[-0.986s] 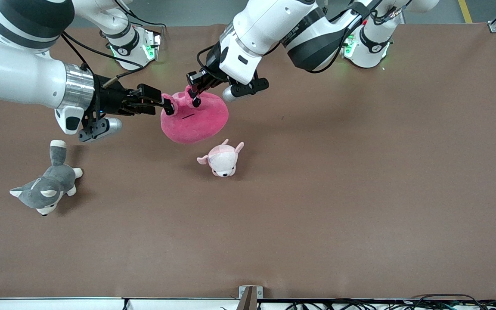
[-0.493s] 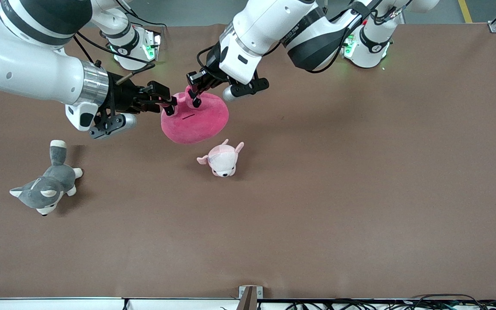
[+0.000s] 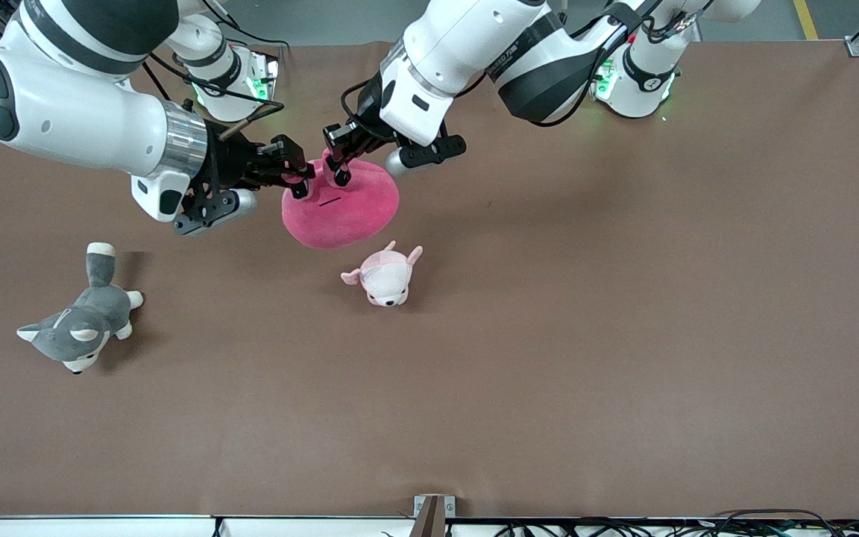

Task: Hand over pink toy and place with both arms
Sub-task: 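Grasp the pink plush with the right gripper beside the left gripper, then carry the pink plush with the right gripper while the left gripper withdraws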

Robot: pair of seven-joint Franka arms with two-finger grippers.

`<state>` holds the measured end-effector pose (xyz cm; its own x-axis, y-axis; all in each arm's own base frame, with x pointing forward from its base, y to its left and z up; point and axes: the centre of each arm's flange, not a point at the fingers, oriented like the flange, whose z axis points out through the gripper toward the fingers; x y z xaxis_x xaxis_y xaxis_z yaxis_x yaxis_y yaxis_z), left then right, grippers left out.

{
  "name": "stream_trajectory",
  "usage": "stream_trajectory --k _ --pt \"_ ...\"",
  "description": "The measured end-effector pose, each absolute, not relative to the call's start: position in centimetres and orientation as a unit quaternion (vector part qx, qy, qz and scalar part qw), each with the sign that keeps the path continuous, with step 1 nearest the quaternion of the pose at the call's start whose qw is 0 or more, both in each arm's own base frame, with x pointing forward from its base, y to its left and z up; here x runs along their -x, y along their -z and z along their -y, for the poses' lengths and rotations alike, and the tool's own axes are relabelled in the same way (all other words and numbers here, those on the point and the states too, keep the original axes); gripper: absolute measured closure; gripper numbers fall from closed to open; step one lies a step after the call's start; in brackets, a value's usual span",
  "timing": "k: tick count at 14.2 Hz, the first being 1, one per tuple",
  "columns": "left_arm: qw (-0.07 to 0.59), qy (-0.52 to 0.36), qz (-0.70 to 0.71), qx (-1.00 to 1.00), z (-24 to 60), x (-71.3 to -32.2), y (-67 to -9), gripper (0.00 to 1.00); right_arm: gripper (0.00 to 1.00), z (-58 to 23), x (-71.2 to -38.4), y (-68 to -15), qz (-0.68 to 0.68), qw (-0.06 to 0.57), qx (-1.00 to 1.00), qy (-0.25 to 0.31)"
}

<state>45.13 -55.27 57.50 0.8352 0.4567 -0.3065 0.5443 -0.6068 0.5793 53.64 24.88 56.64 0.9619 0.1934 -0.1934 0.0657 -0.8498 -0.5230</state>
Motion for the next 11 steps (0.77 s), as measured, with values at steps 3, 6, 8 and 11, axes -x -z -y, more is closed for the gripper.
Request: stream_trajectory --k 3,6,8,11 --pt "0.344 0.063 -0.280 -0.894 55.26 -45.15 -57.49 0.92 0.89 -24.61 -53.77 -56.64 0.073 0.267 0.954 -0.117" --pt "0.344 0.063 -0.280 -0.894 55.25 -45.15 -57.49 0.92 0.89 -24.57 -53.79 -56.64 0.074 0.267 0.954 -0.117" --pt "0.344 0.063 -0.280 -0.894 55.25 -45.15 -57.49 0.86 0.89 -24.54 -53.81 -56.64 0.073 0.267 0.954 -0.117" --pt "0.340 0.043 -0.270 -0.900 55.23 -45.21 -57.67 0.59 0.89 -24.31 -53.90 -56.58 0.072 0.266 0.954 -0.117"
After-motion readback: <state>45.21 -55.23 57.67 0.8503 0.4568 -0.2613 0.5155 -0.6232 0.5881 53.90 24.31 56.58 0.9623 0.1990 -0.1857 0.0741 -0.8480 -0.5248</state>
